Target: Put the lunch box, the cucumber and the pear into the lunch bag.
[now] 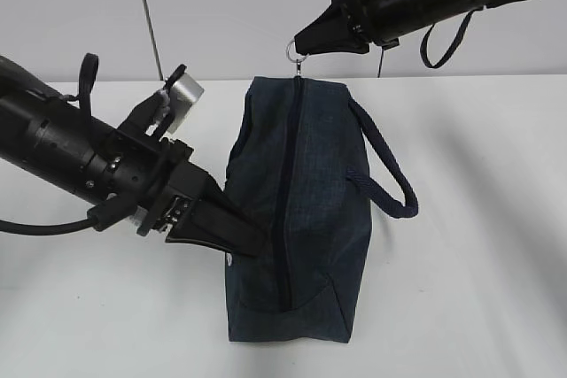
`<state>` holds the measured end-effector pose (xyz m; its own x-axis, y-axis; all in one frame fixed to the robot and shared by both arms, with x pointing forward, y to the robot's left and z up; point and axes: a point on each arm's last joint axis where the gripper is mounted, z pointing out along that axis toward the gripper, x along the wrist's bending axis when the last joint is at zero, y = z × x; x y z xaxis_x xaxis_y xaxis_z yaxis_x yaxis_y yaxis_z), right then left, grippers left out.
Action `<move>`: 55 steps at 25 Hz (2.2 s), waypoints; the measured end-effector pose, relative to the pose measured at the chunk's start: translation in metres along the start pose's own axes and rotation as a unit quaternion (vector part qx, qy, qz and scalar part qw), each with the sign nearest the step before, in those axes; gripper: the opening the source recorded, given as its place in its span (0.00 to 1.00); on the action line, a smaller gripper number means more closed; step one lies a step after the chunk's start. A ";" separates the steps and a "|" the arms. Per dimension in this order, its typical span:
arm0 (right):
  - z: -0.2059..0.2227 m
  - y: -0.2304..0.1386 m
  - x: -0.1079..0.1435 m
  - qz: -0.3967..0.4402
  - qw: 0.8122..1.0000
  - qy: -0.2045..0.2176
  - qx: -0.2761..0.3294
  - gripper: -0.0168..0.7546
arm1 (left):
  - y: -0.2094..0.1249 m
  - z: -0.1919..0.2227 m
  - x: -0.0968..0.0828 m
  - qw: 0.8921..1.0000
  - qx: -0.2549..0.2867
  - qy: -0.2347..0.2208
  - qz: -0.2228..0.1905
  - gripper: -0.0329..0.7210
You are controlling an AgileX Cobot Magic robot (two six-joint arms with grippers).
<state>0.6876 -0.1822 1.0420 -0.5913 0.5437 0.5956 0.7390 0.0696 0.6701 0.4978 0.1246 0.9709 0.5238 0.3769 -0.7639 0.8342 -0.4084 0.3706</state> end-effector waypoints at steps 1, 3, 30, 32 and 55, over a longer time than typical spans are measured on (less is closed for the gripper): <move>0.002 0.001 -0.004 0.004 1.000 0.001 0.000 0.03 | 0.000 0.000 0.000 1.000 0.000 0.000 0.000 0.02; 0.006 0.000 -0.011 0.017 1.000 0.002 0.003 0.03 | 0.000 0.000 0.000 1.000 0.000 0.000 -0.001 0.02; 0.013 -0.010 -0.039 0.068 0.997 0.028 0.031 0.03 | 0.024 -0.014 -0.013 1.000 0.021 0.016 -0.011 0.63; 0.012 -0.010 -0.039 0.068 0.997 0.028 0.030 0.03 | 0.029 -0.022 -0.015 1.000 0.015 0.025 -0.003 0.64; 0.011 -0.011 -0.038 0.066 0.996 0.036 0.037 0.03 | 0.105 -0.059 0.006 0.980 -0.167 0.105 -0.011 0.65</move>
<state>0.7058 -0.1942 1.0070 -0.5071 0.4905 0.7087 0.8320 0.0640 0.5510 0.5988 0.1334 1.0367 0.4997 0.5603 -0.6606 0.8373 -0.1168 0.5342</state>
